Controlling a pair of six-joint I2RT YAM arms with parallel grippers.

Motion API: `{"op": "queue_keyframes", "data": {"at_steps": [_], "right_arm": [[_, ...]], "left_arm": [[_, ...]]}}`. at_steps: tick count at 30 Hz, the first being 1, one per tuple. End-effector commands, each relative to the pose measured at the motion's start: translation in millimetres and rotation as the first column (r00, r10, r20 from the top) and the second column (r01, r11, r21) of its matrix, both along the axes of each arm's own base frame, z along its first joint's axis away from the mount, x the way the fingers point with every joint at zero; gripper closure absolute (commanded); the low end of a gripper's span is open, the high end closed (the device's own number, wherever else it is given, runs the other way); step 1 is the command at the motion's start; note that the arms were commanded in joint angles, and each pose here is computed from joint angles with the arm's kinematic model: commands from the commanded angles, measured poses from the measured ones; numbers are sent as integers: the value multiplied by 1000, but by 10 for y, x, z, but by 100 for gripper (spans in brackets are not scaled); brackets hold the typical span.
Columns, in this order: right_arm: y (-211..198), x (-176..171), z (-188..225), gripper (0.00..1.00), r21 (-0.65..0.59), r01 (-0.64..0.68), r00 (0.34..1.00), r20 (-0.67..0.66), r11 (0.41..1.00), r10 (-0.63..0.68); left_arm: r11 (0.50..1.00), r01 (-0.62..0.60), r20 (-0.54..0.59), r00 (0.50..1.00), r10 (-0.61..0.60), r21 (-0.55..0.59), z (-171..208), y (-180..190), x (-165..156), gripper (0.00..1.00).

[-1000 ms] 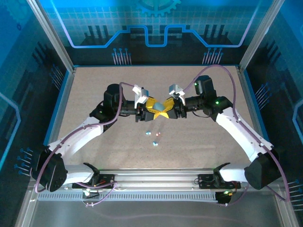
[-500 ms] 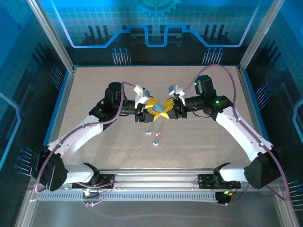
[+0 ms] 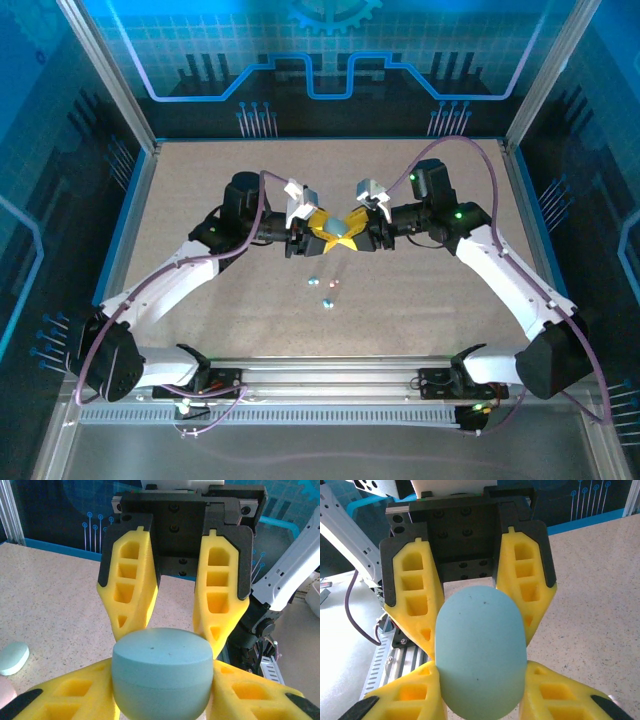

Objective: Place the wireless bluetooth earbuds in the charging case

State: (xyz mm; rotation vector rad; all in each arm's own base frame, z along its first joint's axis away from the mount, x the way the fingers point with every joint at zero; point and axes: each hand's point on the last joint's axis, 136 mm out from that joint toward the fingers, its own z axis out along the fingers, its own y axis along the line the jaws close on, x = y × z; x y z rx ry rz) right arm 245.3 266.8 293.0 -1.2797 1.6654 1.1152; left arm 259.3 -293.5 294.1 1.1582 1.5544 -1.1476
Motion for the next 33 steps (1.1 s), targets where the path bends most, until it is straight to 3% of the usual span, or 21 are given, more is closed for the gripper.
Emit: {"op": "queue_keyframes", "data": {"at_steps": [1,9,20,26,33], "right_arm": [[4,-4,148,67,23,-10,999,39,1000,9],[-108,147,222,60,51,54,998,-13,997,-54],[-156,258,246,48,60,110,994,-16,992,-109],[-140,341,227,50,51,172,984,45,984,-174],[-92,342,198,60,33,189,973,129,981,-191]], "left_arm": [[1000,9,19,1000,-9,12,36,-12,35,62],[999,41,70,997,-41,-1,13,0,-55,65],[999,47,54,997,-47,-2,-6,1,-70,65],[998,55,37,998,-54,-17,8,-17,-71,65],[998,53,33,998,-51,-37,35,-22,-71,65]]}}
